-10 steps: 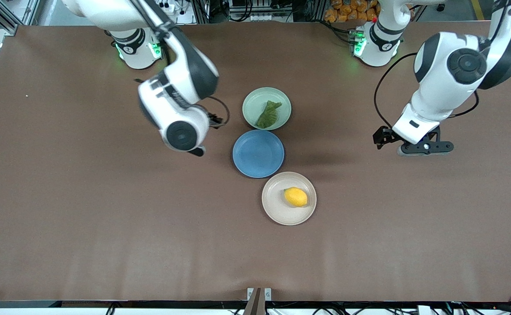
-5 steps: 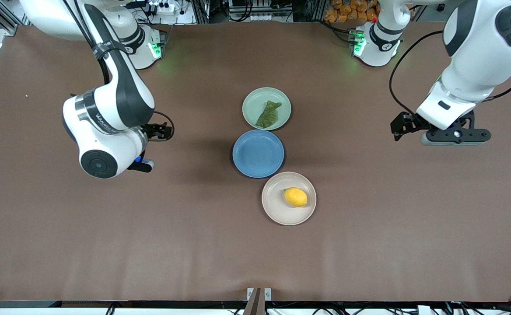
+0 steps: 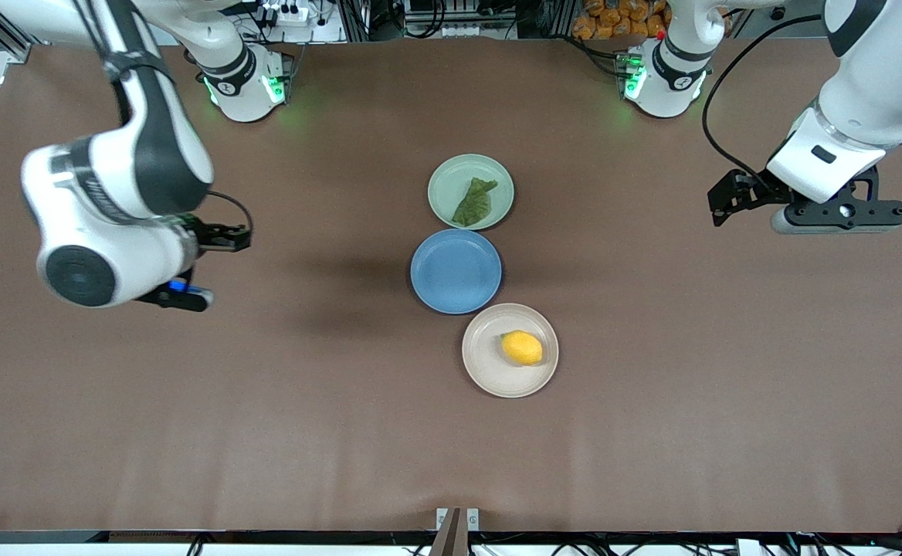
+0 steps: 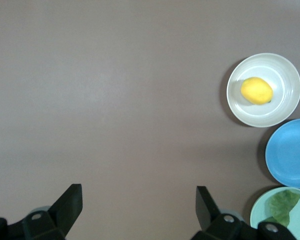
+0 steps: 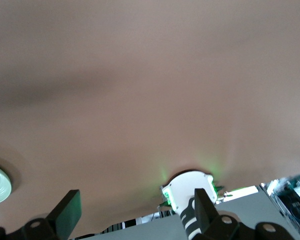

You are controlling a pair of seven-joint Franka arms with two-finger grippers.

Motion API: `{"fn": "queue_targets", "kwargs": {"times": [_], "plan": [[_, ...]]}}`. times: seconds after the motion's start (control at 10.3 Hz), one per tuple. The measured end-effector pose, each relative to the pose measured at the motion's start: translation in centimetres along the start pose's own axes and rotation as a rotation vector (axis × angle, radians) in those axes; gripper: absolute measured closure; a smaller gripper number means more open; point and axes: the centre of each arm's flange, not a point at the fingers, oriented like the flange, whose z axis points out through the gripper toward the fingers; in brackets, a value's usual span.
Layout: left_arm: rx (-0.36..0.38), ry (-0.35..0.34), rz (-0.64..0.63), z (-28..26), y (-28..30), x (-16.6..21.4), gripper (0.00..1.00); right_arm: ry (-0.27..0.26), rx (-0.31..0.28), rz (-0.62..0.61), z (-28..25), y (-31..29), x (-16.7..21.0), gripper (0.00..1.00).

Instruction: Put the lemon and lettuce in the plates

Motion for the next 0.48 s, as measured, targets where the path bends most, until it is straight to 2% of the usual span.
{"fn": "queue_targets", "kwargs": {"times": [0.48], "plan": [[0.005,0.015,0.028,-3.6,-0.5,-2.2,0.0,0.124,0.078,-0.056,-5.8,5.6,-1.4,0.0]]}}
